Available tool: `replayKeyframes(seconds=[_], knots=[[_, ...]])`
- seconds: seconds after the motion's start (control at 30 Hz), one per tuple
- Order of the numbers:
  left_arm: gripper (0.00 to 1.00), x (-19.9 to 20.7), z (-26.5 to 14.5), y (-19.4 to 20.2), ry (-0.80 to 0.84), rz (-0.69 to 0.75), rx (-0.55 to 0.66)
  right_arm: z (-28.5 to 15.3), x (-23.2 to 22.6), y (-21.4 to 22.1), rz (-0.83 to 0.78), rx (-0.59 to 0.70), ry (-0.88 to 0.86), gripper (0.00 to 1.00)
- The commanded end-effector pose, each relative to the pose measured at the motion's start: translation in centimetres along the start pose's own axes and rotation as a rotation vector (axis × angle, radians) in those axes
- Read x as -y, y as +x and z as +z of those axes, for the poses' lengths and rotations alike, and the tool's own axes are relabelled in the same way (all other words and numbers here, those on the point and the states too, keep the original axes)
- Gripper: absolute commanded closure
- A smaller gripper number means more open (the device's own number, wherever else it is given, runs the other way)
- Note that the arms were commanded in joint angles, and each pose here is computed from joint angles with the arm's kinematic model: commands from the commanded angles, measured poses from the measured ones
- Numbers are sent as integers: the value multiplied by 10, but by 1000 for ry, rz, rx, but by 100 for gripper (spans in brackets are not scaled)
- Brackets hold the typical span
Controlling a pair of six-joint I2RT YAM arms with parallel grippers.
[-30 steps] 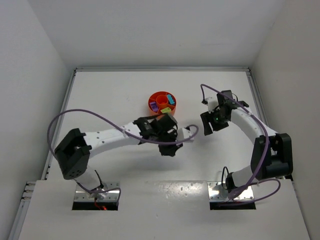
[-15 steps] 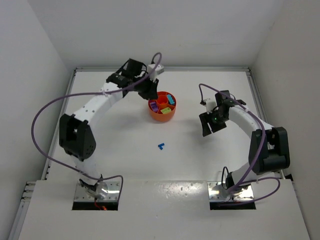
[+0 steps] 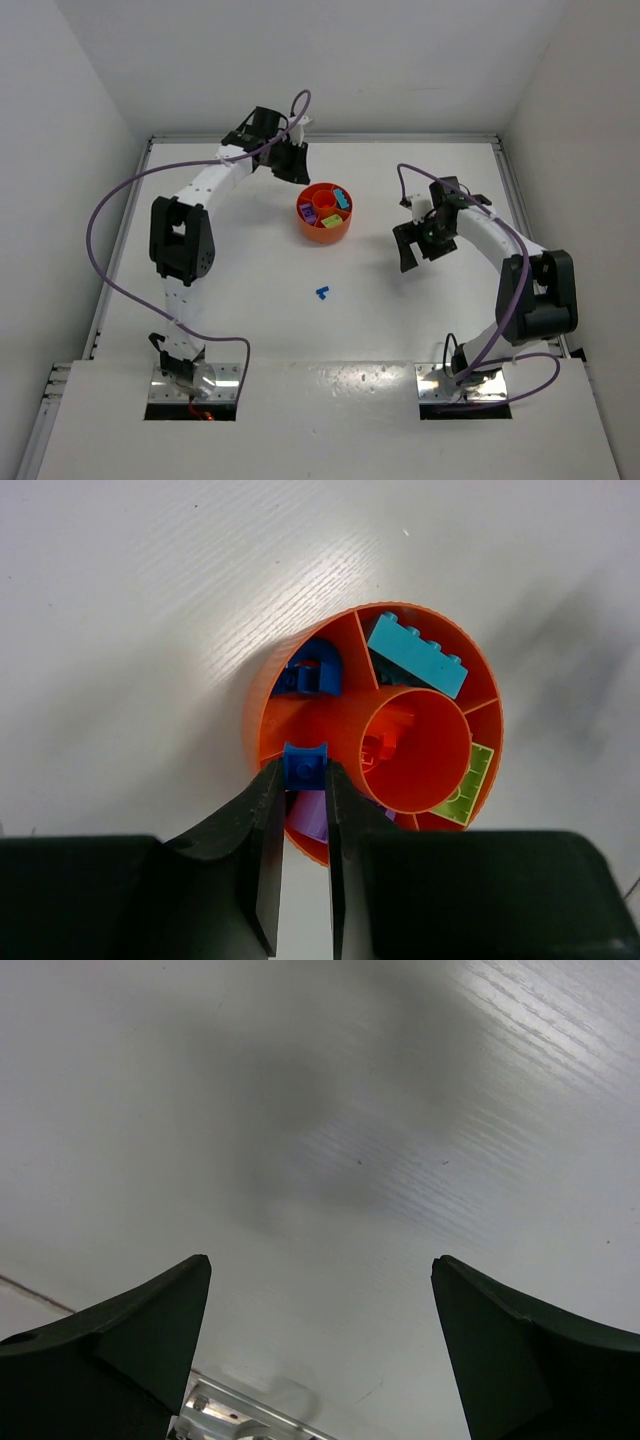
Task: Sort the legos into containers by color
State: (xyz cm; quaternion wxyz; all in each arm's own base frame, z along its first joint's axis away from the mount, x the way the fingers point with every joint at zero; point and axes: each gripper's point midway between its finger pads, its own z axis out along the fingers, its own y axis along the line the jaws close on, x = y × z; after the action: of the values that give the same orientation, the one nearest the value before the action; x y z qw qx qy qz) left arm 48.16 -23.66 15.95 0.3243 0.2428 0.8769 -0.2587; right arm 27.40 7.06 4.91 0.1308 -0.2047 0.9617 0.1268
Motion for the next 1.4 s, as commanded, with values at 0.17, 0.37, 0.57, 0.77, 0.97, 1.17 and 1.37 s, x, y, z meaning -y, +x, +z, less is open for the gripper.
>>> replayKeyframes(seconds=[0.17,0.37,0.57,0.77,0.97,1.17,1.37], knots=[[97,3,5,-15,47,-5,37,-4,1,-12,-1,17,-6,8],[84,3,15,-7,45,-9,15,-4,3,-12,-1,15,3,8],[80,1,19,-4,45,-13,6,-2,3,-11,1,7,0,8],[63,4,20,-4,42,-7,3,-2,3,-11,1,7,0,8],[50,13,9,-18,37,8,37,-2,3,-11,1,7,0,8],[49,23,-7,-26,25,51,64,-3,2,-9,1,8,1,8],[49,34,-6,-21,8,83,58,-5,2,-10,-2,16,3,8]])
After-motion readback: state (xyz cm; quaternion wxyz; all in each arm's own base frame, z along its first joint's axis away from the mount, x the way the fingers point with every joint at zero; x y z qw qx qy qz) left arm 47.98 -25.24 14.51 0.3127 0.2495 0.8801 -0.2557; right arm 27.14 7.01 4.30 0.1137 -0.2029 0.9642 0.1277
